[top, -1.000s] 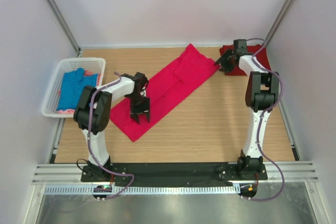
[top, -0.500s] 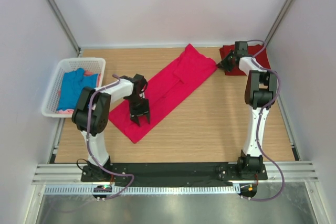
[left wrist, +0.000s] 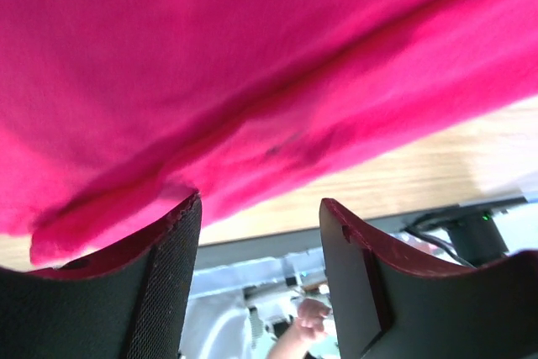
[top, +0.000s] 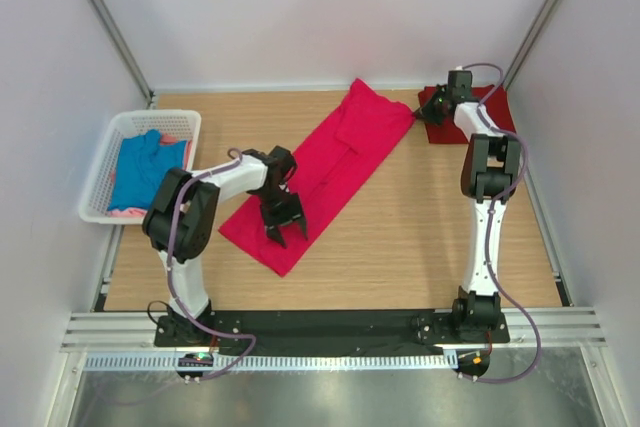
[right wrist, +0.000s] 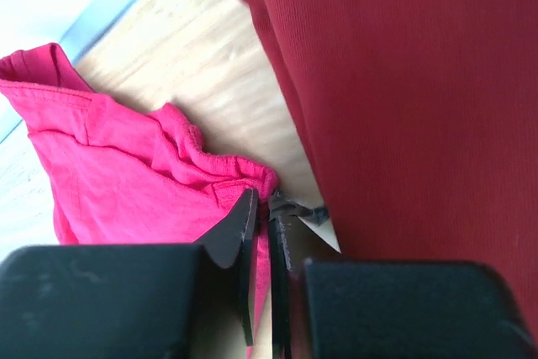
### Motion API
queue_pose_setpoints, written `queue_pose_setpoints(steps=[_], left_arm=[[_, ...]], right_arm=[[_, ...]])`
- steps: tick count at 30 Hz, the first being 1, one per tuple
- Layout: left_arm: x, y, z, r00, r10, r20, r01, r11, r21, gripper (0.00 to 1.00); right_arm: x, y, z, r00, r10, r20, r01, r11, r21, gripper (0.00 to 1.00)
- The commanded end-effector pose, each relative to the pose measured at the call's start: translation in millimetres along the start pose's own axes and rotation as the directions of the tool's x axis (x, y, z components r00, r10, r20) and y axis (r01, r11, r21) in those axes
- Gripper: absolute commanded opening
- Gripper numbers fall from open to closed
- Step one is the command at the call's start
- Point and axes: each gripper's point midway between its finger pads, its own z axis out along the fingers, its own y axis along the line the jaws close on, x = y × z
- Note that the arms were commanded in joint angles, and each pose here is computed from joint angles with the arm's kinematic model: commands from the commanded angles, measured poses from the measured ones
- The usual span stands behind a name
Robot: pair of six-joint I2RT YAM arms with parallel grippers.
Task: Fold and stack the t-shirts
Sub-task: Fold the tshirt
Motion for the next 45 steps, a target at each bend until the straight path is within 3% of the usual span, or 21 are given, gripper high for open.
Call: queue_pose_setpoints(steps=[1, 5, 8, 12, 18, 23, 31, 34, 37, 38, 42, 45], left_arm=[[14.2, -22.8, -26.9, 0.999, -0.038, -0.031, 0.04, 0.997, 0.069, 0.61], [4.9, -28.8, -60.1, 0.997, 0.062, 0.042, -0.064, 0.997, 0.04, 0.62], [-15.4, -22.4, -79.2, 0.981, 0.145, 0.128, -0.138, 0.988, -0.064, 0.61], [-29.1, -9.8, -71.1, 0.948, 0.278, 0.151, -0.261, 0.957, -0.126, 0.6], [-13.9, 3.5, -45.3, 0.938, 0.316, 0.14, -0.308, 0.948, -0.078, 0.58], [-3.7, 22.5, -29.4, 0.932, 0.342, 0.125, -0.325, 0.936, -0.138, 0.57], [-18.6, 30.4, -58.6, 0.906, 0.359, 0.222, -0.283, 0.907, -0.31, 0.58], [-18.1, 21.4, -69.1, 0.896, 0.372, 0.243, -0.295, 0.907, -0.301, 0.58], [-0.7, 14.0, -62.8, 0.896, 0.394, 0.206, -0.344, 0.907, -0.242, 0.47], [-2.3, 11.8, -57.5, 0.89, 0.401, 0.217, -0.353, 0.907, -0.229, 0.34], [3.2, 28.4, -29.4, 0.907, 0.4, 0.136, -0.359, 0.899, -0.251, 0.0], [7.1, 36.6, -20.1, 0.897, 0.43, 0.104, -0.385, 0.875, -0.293, 0.0]], right_arm=[[-21.5, 8.4, -10.9, 0.999, -0.042, 0.025, 0.042, 0.999, -0.018, 0.27], [-28.0, 29.3, -43.4, 0.999, -0.022, 0.041, 0.023, 1.0, -0.017, 0.47], [-29.8, 33.8, -75.0, 0.998, 0.022, 0.052, -0.024, 0.999, 0.028, 0.55], [-17.7, 37.2, -113.5, 0.993, 0.103, 0.05, -0.106, 0.992, 0.065, 0.57], [7.1, 49.6, -183.2, 0.995, 0.095, 0.031, -0.098, 0.99, 0.098, 0.61], [39.5, 48.2, -234.3, 0.996, 0.083, -0.021, -0.08, 0.992, 0.102, 0.64], [80.5, 54.3, -288.8, 0.996, 0.062, -0.062, -0.061, 0.998, 0.017, 0.66], [98.4, 52.1, -300.2, 0.993, 0.044, -0.112, -0.044, 0.999, 0.003, 0.66], [112.2, 51.0, -314.8, 0.99, 0.049, -0.134, -0.049, 0.999, 0.001, 0.66], [120.3, 48.1, -315.4, 0.988, 0.055, -0.144, -0.056, 0.998, 0.002, 0.66], [133.3, 51.4, -322.8, 0.988, 0.074, -0.134, -0.079, 0.997, -0.028, 0.66], [136.7, 49.2, -324.3, 0.987, 0.09, -0.136, -0.094, 0.995, -0.02, 0.66]])
